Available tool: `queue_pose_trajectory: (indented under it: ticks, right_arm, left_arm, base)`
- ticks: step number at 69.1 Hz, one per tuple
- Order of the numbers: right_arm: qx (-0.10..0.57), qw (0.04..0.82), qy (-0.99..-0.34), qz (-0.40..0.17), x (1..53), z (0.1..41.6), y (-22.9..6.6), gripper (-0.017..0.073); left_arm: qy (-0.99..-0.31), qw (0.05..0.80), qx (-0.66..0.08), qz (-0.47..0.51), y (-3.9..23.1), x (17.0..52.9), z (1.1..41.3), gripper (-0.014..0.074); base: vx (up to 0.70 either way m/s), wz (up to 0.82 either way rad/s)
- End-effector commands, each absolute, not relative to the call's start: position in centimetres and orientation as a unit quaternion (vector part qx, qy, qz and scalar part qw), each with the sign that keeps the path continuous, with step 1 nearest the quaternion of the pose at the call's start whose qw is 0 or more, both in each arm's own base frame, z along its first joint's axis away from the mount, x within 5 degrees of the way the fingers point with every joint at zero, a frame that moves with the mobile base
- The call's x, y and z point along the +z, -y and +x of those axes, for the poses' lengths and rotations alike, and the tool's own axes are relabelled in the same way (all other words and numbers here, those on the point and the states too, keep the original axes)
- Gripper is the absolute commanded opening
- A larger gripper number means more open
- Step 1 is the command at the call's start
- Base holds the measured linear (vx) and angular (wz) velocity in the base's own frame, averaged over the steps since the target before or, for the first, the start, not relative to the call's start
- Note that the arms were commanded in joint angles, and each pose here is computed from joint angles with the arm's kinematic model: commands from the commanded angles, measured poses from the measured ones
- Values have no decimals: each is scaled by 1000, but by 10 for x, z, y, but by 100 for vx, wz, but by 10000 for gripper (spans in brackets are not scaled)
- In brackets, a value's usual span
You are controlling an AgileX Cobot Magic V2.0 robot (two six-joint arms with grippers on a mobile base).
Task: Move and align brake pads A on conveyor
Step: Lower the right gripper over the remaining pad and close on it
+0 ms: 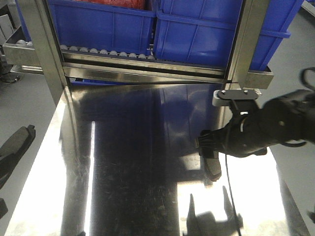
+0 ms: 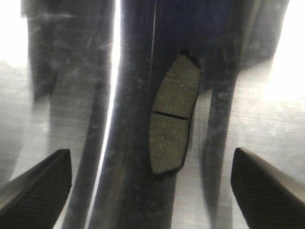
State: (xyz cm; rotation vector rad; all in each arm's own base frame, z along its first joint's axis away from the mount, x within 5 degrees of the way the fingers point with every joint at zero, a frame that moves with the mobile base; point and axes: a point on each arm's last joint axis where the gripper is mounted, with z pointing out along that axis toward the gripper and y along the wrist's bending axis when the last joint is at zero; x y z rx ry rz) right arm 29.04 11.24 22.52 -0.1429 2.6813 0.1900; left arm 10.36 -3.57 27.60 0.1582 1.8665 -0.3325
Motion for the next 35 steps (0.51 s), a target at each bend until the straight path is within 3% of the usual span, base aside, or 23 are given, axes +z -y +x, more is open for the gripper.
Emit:
queue_pose_trajectory:
  ticks: [1,35]
  right_arm:
    - [77,252,-964,-44,235,307,-118,630]
    - [66,217,-973,-45,190,335,-129,582]
  left_arm:
    - [-759,627,-160,69,38,295,106,108]
    - [-759,627,-160,69,38,295,106,108]
  base:
    - [0,0]
    - [0,0]
